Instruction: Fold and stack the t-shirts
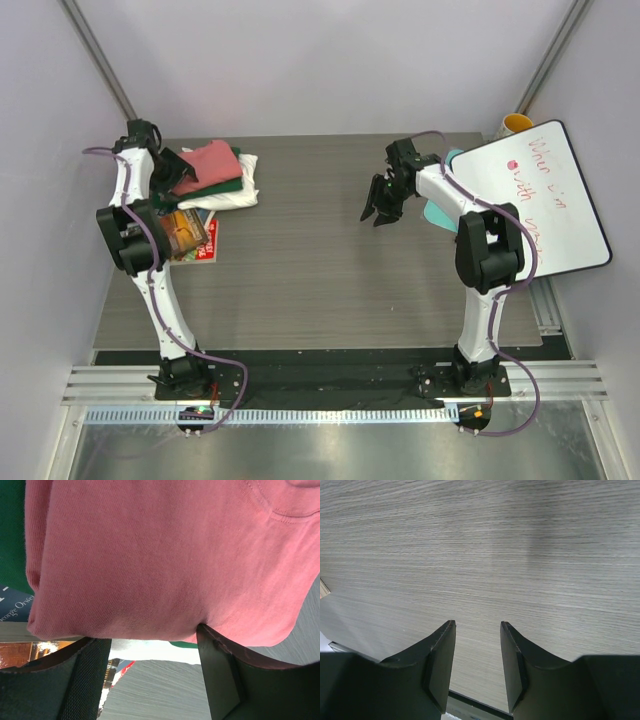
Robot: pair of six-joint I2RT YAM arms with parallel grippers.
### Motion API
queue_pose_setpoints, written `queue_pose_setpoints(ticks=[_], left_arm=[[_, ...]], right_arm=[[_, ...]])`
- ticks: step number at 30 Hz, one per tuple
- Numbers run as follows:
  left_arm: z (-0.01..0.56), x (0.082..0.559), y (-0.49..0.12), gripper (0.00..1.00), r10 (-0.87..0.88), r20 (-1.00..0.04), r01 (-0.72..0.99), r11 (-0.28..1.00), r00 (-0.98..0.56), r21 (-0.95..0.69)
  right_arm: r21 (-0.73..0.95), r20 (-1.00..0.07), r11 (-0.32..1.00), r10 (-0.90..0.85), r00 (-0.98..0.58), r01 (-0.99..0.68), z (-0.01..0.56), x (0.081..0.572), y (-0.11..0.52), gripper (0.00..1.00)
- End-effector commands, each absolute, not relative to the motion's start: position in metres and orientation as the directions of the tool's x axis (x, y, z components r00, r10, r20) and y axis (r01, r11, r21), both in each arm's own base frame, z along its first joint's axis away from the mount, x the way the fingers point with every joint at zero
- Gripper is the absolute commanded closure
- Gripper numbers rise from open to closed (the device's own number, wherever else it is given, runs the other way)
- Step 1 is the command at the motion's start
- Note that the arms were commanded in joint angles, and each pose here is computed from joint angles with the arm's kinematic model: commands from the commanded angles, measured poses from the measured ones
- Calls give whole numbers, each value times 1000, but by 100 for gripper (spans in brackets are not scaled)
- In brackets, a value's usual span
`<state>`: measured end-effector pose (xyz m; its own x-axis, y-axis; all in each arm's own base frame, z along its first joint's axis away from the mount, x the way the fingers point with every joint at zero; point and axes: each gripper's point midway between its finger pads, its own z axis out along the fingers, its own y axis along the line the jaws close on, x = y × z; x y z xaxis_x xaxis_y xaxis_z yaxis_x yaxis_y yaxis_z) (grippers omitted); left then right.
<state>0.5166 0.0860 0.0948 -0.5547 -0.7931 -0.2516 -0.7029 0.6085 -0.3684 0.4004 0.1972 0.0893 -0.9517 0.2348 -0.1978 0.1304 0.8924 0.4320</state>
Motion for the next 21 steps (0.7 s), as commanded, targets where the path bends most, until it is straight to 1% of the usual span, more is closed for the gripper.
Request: queue_pose_setpoints(ticks=[1, 10, 17, 19, 20, 21], left_arm=[[121, 539, 93, 30, -784, -338, -659, 621, -521, -425], [121, 540, 97, 31, -787, -348, -672, 617, -510, -409], [105, 542, 102, 31, -796, -346, -697, 604, -497, -388], [96, 543, 101, 38, -799, -331, -703, 600, -502, -383], [93, 543, 100, 50, -800, -326, -705, 599, -504, -380], [88, 542, 100, 59, -801, -318, -708, 598, -508, -376]], right_arm=[[444, -249, 889, 244, -937, 113, 115, 404, 195, 53], [438, -245, 892, 239, -940, 113, 114, 404, 195, 53], [447, -233, 888, 230, -945, 106, 112, 405, 198, 53], [444, -233, 890, 227, -946, 105, 112, 404, 197, 53], [443, -235, 890, 227, -945, 104, 112, 404, 197, 53], [441, -234, 891, 228, -945, 105, 112, 403, 196, 53]])
